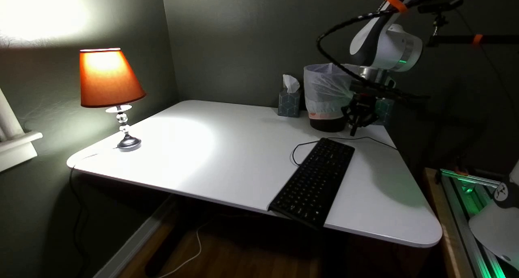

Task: Press a key on the keyboard

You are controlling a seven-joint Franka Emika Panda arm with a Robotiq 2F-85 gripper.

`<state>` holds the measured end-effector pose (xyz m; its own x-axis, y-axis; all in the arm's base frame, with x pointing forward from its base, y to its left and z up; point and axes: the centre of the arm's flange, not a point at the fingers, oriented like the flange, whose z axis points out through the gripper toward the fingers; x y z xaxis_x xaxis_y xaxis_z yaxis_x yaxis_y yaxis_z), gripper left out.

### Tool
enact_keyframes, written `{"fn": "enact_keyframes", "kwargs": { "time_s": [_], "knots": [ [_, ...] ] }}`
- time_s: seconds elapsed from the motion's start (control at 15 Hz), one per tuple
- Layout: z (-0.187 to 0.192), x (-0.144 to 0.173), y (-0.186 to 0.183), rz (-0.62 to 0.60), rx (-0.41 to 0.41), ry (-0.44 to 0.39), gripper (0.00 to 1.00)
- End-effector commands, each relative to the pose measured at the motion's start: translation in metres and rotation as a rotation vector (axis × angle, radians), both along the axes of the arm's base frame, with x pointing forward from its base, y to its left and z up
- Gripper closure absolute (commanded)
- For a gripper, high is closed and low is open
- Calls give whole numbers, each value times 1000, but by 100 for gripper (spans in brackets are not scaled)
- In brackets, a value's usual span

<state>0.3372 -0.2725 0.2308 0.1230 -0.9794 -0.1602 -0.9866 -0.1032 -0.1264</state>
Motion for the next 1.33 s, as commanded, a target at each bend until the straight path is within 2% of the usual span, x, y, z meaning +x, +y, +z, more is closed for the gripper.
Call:
{"fn": "enact_keyframes", "kwargs": {
  "time_s": [0.0,0.67,1.27],
  "knots": [
    [-10,-1,-13,-35,31,43,100],
    [-29,-7,-35,-57,47,55,100],
    [-44,4,-41,-43,112,52,100]
  ]
}}
